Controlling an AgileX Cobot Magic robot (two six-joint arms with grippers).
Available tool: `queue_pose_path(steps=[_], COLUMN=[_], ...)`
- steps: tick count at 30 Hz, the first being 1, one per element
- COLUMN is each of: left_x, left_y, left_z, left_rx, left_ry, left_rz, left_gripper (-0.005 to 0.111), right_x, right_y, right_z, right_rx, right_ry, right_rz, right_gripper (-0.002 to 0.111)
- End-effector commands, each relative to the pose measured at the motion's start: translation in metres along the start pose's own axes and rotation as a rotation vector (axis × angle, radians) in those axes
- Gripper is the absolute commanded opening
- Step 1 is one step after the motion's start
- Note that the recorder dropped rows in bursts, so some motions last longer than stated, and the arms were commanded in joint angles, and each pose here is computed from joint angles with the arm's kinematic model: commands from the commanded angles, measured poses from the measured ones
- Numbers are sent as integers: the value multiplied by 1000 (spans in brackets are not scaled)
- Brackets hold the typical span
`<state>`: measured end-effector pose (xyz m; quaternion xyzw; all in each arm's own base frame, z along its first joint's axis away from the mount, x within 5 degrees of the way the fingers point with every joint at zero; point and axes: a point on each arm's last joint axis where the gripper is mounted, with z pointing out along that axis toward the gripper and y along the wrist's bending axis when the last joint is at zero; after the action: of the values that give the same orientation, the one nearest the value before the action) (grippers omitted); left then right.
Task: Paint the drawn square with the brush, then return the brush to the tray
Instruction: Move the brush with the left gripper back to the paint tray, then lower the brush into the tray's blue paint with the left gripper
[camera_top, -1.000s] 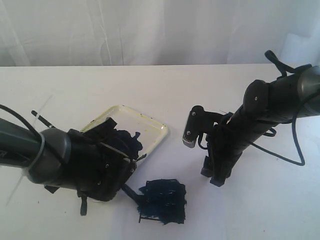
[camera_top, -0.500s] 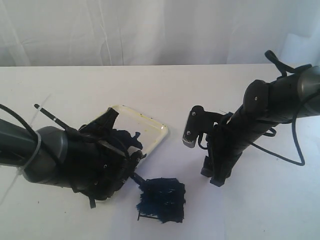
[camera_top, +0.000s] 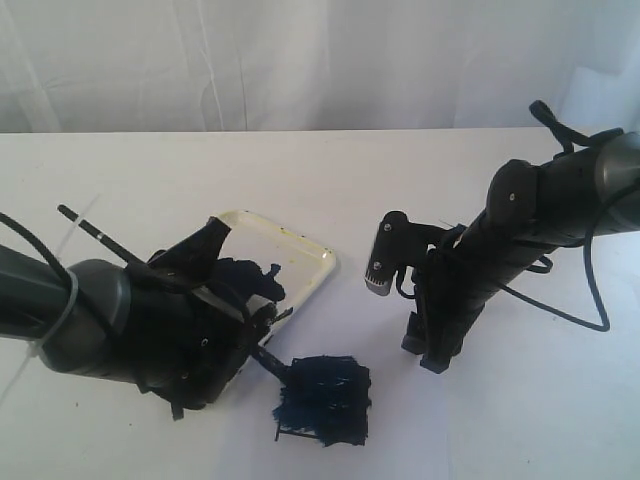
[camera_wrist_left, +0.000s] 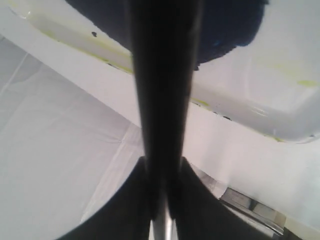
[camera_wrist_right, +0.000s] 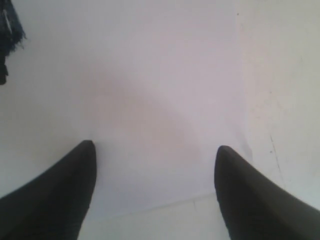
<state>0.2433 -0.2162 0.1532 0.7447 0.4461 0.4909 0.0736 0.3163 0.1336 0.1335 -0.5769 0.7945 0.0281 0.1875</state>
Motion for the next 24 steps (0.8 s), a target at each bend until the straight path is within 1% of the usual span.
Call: queue_pose_path(steps=[1, 3, 8, 13, 15, 17, 22, 24], left_x=[5, 7, 15, 38, 44, 51, 66, 68], left_y=[6, 10, 17, 21, 20, 16, 7, 4], left_z=[-4, -5, -7, -1, 1, 5, 25, 28], left_rx=[-34, -40, -48, -24, 9, 66, 179, 206], left_ry=[25, 42, 98, 127, 122, 117, 131, 126], left_rz=[-90, -131, -163, -230, -233, -225, -290, -269], left_gripper=[0, 0, 0, 0, 0, 0, 0, 0], right_x=[2, 2, 1, -1, -3, -5, -12, -15], right_y=[0, 0, 0, -5, -5, -6, -8, -10], right_z=[2, 2, 1, -2, -5, -11, -30, -38], right_rx=[1, 8, 7, 57, 66, 82, 127, 154], right_ry=[10, 7, 5, -21, -38, -50, -108, -130], right_rz=[-10, -10, -9, -3, 15, 12, 43, 45], right_gripper=[63, 63, 63, 65, 69, 71, 72, 74])
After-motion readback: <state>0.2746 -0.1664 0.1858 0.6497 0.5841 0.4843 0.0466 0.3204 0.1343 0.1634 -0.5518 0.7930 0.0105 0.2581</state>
